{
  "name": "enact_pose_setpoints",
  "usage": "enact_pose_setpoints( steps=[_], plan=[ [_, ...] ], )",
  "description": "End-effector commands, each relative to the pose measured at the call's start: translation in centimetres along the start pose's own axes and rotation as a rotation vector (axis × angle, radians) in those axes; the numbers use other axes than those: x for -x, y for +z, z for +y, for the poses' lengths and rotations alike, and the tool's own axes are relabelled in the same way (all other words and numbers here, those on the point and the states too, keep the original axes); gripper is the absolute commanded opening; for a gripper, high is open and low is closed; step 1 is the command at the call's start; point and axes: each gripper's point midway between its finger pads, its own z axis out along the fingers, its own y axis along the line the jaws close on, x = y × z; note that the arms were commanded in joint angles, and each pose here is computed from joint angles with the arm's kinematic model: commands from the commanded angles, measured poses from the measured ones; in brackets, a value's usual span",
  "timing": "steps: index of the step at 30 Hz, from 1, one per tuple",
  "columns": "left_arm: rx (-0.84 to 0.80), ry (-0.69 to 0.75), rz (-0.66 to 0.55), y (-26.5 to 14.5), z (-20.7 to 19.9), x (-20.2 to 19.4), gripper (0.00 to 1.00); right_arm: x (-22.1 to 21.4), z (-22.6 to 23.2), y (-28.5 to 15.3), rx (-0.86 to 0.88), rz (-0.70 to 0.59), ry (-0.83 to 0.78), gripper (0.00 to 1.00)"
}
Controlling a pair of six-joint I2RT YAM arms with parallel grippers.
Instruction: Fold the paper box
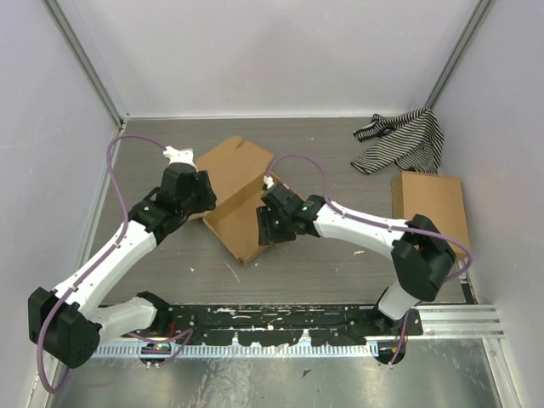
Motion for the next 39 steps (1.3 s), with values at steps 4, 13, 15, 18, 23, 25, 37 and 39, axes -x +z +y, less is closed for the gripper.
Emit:
enact_pose_setpoints(
  steps=[4, 13, 15, 18, 23, 25, 37, 39],
  plan=[
    [0.074, -0.016, -0.074, -0.4, 1.4, 1.7, 0.6, 10.7, -7.0, -6.3, -0.428, -0.381, -0.059, 0.62],
    [0.106, -0.026, -0.025, -0.5, 2.1, 1.0, 0.6, 18.9, -6.5, -5.5, -0.292, -0.378, -0.318, 0.98],
    [0.096, -0.033, -0.036, -1.0, 2.1, 1.1, 0.59, 21.6, -7.8, -4.2, -0.289, -0.379, -0.358, 0.94],
    [0.098, -0.039, -0.051, -1.7, 2.4, 1.1, 0.59, 24.4, -7.6, -1.2, -0.232, -0.377, -0.482, 0.91],
    [0.118, -0.041, -0.073, -2.9, 3.1, 1.5, 0.59, 27.1, -6.6, 2.9, -0.168, -0.357, -0.588, 0.87],
    [0.125, -0.043, -0.079, -3.3, 3.4, 1.5, 0.59, 27.3, -5.9, 3.8, -0.121, -0.353, -0.604, 0.87],
    [0.128, -0.057, -0.079, -3.0, 3.5, 0.9, 0.58, 25.8, -6.4, 7.8, -0.076, -0.268, -0.536, 0.46],
    [0.127, -0.052, -0.064, -2.4, 3.4, 0.7, 0.58, 25.1, -7.4, 8.5, -0.09, -0.234, -0.484, 0.37]
  ],
)
